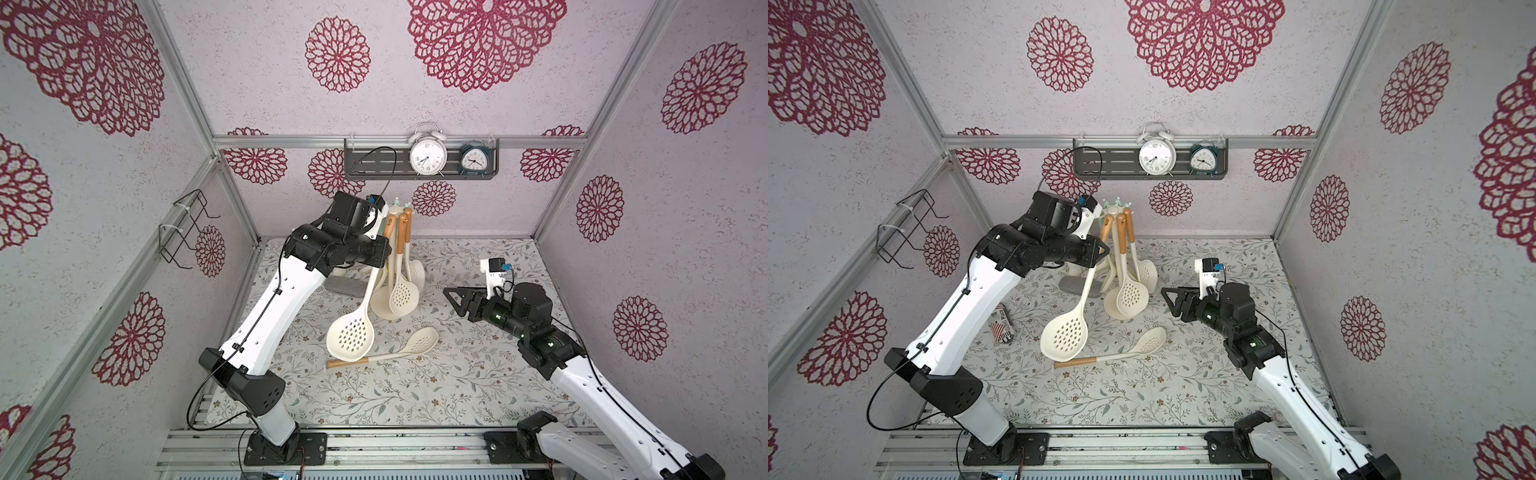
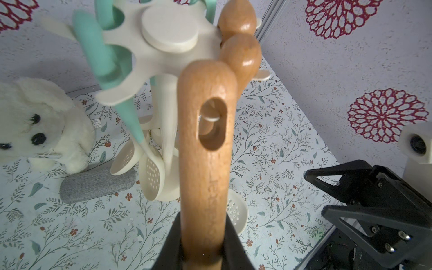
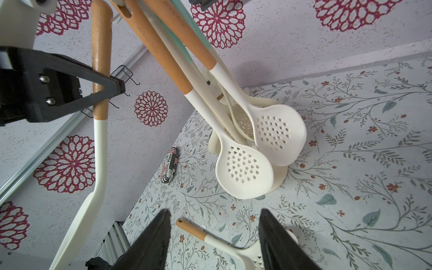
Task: Hang the skimmer on the kitchen utensil rack
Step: Hang the skimmer on the rack.
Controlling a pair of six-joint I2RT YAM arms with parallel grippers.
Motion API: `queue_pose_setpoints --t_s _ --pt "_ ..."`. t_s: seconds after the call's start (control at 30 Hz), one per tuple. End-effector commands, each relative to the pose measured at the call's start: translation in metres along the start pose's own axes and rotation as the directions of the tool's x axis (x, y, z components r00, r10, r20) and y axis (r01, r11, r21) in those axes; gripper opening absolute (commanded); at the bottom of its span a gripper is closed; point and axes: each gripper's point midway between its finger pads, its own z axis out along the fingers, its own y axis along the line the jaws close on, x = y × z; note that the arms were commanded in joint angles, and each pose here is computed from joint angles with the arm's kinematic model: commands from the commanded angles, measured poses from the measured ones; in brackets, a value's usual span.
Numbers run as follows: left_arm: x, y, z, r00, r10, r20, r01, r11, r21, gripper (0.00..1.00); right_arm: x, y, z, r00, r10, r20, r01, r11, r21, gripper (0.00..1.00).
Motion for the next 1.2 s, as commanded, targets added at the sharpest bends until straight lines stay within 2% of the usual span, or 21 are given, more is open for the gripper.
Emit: queue_pose_setpoints --t_s 0.0,0.27,0.57,0.9,1.0,1.17 --pt "0.000 0.006 0.004 1.000 0.006 -0.010 -0.006 1.000 -0.025 0.00 -0.004 0.005 -0.005 1.000 -0.019 0.023 0.019 1.000 -0.020 0.62" --pt "0.008 0.012 0.026 1.000 0.008 -0.016 -0.009 0.999 -0.036 0.00 -0.001 0.002 -0.006 1.000 -0.015 0.021 0.016 1.000 -0.014 0.62" --pt "0.015 0.020 0.049 0.998 0.011 0.064 -0.008 0.999 -0.044 0.00 0.003 -0.001 -0.007 1.000 -0.006 0.018 0.006 1.000 -0.009 0.62" --pt "0.010 0.039 0.074 0.992 0.063 0.108 -0.048 0.989 -0.139 0.01 0.008 -0.004 -0.008 1.000 0.011 0.014 -0.011 1.000 -0.005 0.62" --pt "0.011 0.042 0.078 0.992 0.062 0.110 -0.045 0.988 -0.150 0.11 0.009 -0.005 -0.009 1.000 0.011 0.011 -0.011 1.000 -0.002 0.62" --pt "0.015 0.038 0.079 0.992 0.054 0.114 -0.039 0.991 -0.124 0.43 0.009 -0.005 -0.013 1.000 0.007 0.013 -0.007 1.000 0.007 0.62"
